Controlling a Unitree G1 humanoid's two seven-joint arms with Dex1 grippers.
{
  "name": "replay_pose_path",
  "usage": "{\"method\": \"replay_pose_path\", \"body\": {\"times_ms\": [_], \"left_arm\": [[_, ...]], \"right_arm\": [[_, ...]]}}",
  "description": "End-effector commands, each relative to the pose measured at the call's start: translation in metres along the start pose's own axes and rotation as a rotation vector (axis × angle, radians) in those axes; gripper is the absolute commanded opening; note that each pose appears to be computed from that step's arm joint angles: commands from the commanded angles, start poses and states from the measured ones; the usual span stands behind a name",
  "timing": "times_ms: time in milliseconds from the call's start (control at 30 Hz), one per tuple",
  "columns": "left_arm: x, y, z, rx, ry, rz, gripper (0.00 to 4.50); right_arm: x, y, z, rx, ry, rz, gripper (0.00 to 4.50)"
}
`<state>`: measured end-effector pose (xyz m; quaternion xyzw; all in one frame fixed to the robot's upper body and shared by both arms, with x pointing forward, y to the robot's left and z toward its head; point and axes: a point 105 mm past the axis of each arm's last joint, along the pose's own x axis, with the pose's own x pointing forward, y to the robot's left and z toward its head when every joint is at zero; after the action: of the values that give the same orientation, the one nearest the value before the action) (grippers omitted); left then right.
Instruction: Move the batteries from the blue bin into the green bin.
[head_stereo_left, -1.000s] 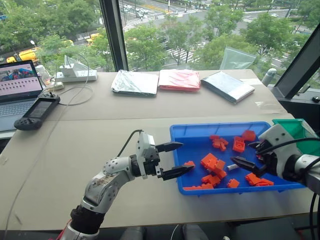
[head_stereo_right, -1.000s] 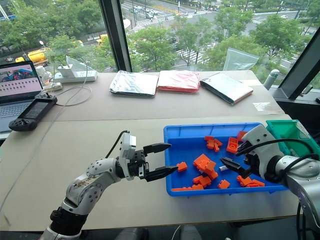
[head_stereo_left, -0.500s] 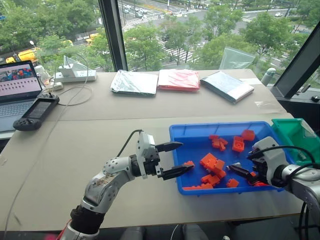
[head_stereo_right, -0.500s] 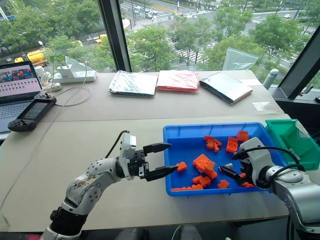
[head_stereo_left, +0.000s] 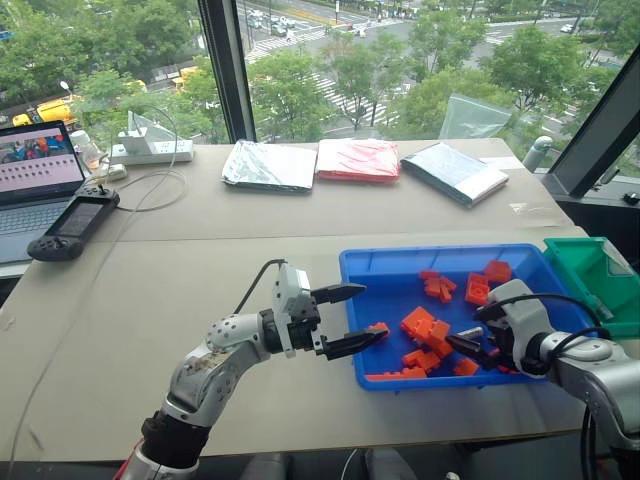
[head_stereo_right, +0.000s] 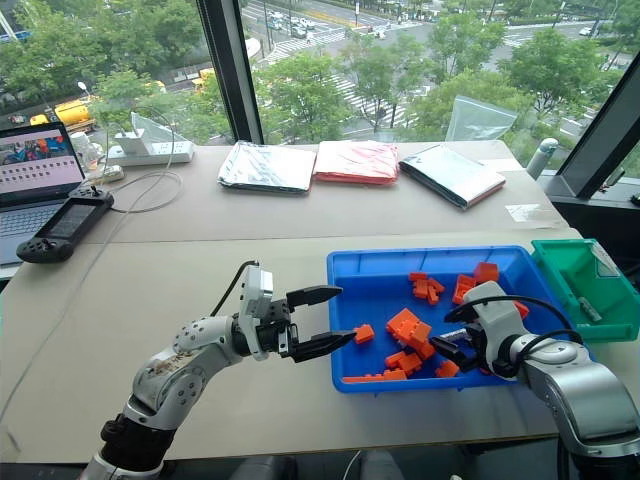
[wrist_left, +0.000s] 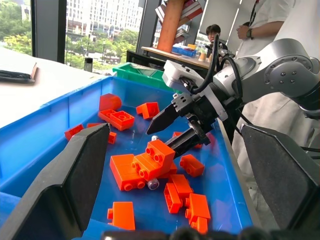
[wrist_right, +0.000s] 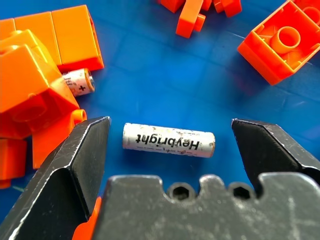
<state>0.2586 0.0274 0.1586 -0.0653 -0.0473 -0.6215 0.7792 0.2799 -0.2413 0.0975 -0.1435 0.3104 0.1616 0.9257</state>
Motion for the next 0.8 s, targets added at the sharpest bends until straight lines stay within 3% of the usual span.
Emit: {"method": "replay_pose_path", "body": {"times_ms": [33, 300, 467, 700, 800], "left_arm": [[0.002, -0.004, 0.008, 0.03, -0.024, -0.015, 4.5], [0.003, -0.004, 0.008, 0.024, -0.024, -0.017, 4.5], [0.004, -0.004, 0.007, 0.024, -0.026, -0.017, 4.5], [0.003, -0.003, 0.007, 0.026, -0.026, -0.012, 4.5], [0.003, -0.003, 0.008, 0.027, -0.027, -0.011, 4.5]], "right_arm": [[0.0, 0.0, -0.006, -0.012, 0.042, 0.001, 2.44], [-0.004, -0.002, 0.003, -0.075, 0.039, 0.015, 2.44], [-0.015, -0.021, 0.021, -0.113, 0.002, -0.046, 2.44], [-0.055, -0.094, 0.077, -0.092, -0.241, -0.413, 2.44], [-0.074, -0.13, 0.082, -0.043, -0.294, -0.638, 2.44]]}}
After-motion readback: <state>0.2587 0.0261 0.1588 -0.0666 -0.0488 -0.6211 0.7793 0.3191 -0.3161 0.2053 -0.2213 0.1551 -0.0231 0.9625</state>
